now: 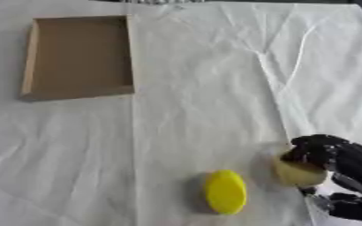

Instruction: Pick up objects on the table and place them in the box.

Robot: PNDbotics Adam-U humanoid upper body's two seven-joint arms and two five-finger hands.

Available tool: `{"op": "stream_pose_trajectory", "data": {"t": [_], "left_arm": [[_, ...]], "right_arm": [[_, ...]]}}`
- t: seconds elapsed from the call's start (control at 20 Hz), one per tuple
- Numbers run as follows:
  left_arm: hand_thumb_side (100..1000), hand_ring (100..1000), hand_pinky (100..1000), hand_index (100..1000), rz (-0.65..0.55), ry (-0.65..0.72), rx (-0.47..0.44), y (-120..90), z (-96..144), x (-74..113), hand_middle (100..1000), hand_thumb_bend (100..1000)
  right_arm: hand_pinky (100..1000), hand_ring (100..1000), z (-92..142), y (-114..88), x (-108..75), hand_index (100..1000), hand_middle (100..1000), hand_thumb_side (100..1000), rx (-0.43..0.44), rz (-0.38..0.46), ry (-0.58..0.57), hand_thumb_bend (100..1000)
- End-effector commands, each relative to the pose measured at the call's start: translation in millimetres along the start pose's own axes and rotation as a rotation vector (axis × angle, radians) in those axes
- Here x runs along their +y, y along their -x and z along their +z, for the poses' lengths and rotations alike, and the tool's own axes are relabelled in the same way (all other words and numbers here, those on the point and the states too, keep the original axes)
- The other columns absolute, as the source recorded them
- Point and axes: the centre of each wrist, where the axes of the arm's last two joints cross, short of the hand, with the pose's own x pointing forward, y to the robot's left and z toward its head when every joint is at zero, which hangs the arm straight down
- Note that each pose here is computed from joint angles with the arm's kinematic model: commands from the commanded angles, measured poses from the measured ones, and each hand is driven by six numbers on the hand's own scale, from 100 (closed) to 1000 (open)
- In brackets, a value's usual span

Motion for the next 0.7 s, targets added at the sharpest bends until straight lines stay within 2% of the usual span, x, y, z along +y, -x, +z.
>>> {"op": "stream_pose_trajectory", "data": {"t": [0.05, 0.2, 0.35, 0.7], "left_arm": [[598, 791, 859, 851, 0.005, 0.009, -0.026, -4.6, -5.9, 0.5, 753, 167], [596, 791, 859, 850, 0.008, 0.011, -0.029, -4.8, -6.6, -0.1, 753, 169], [595, 792, 859, 850, 0.020, 0.015, -0.033, -5.3, -8.3, -2.2, 754, 169], [585, 793, 859, 851, 0.057, 0.029, -0.042, -6.8, -12.5, -8.3, 755, 180]], "right_arm": [[823, 814, -4.8, 5.9, -19.8, 790, 635, 100, -0.021, 0.038, 0.092, 100], [815, 795, -15.0, 11.7, -38.2, 780, 625, 100, -0.051, 0.081, 0.205, 100], [814, 784, -31.6, 15.1, -62.0, 768, 613, 100, -0.105, 0.118, 0.265, 100], [832, 793, -81.5, 5.4, -125.1, 772, 610, 100, -0.278, 0.091, 0.315, 100]]}}
